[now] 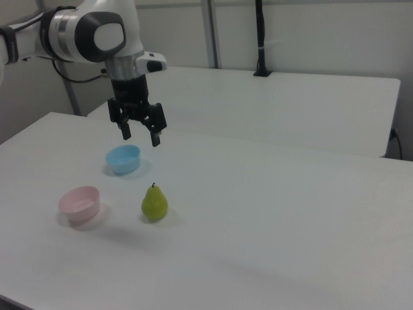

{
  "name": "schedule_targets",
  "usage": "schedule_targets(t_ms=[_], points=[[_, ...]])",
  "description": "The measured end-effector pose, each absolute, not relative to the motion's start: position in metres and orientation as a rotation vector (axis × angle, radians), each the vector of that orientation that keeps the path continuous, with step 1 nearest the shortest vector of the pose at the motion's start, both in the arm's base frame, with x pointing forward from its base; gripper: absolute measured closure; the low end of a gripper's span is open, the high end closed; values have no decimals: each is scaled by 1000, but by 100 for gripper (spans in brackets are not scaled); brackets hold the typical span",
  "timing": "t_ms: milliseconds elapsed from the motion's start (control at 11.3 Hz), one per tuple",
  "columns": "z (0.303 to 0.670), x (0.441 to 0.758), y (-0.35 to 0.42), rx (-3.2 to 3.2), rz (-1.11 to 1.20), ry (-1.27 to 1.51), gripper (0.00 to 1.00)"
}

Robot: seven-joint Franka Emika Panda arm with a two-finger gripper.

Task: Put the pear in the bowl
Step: 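Move the open gripper toward the green pear, then lower the gripper around the green pear and close on it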

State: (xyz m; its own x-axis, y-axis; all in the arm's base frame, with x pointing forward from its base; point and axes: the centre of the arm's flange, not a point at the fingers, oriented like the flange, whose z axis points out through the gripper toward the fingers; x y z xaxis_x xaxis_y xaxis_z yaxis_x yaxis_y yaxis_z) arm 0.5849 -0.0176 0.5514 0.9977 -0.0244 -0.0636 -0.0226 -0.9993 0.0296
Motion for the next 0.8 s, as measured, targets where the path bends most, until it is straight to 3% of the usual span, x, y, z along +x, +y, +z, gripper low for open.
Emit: schedule_targets(t_ms=[354,797], points=[[528,592,-17,3115,-165,77,0],[445,613,-18,3103,-348,249,0]])
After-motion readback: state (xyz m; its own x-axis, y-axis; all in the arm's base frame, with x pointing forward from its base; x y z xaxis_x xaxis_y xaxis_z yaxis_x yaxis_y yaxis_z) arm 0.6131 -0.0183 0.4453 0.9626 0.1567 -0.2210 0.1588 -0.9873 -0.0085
